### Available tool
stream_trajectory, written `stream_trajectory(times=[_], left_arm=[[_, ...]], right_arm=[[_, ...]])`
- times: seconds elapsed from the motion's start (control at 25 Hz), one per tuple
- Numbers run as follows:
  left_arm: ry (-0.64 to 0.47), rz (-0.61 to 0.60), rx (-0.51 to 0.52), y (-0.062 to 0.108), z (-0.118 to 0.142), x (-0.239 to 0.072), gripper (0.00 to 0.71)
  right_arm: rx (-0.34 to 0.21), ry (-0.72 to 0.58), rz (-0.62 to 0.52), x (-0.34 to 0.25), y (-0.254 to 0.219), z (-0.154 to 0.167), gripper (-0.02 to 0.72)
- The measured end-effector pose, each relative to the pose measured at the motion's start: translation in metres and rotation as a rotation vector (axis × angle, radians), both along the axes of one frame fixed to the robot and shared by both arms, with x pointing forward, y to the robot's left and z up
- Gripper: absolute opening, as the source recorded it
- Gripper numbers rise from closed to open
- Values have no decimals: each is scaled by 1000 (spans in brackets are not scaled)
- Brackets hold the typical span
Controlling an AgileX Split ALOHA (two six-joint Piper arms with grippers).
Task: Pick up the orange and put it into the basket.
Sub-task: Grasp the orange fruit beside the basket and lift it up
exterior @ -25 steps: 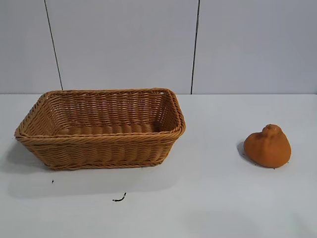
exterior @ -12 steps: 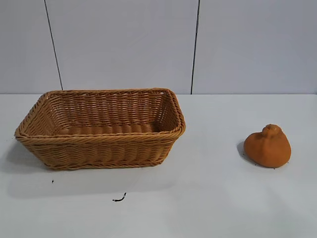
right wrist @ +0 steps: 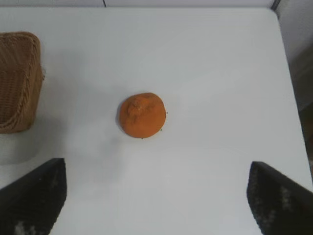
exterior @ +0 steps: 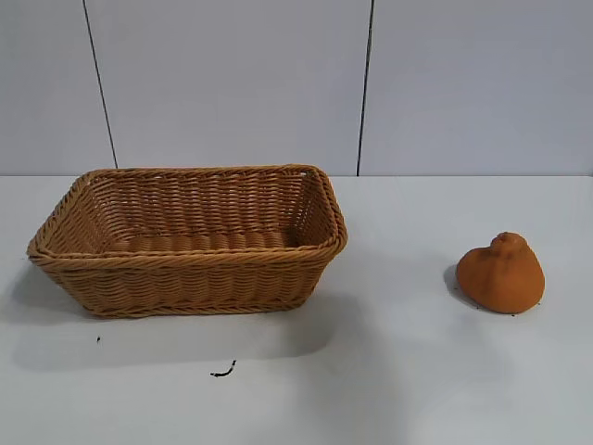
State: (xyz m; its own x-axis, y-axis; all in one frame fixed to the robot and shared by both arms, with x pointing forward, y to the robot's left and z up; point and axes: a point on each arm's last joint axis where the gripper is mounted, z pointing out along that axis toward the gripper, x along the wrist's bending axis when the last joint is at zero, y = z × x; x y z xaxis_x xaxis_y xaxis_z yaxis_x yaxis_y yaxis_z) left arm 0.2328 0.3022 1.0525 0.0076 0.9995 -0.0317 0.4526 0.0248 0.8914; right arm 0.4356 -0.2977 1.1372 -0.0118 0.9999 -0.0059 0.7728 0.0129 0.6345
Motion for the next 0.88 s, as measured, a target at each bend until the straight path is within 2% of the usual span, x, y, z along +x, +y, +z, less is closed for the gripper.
stream_trajectory(times=[0.2,0.48,0.88], left_arm=[[0,0,0,0,0,0,666],[0,0,0,0,0,0,666],[0,0,0,0,0,0,666]], right_arm=[[41,189,1,59,3,-33,694],[76,394,-7,103,6,-92,694],[87,427,-29,149,7,-167,694]])
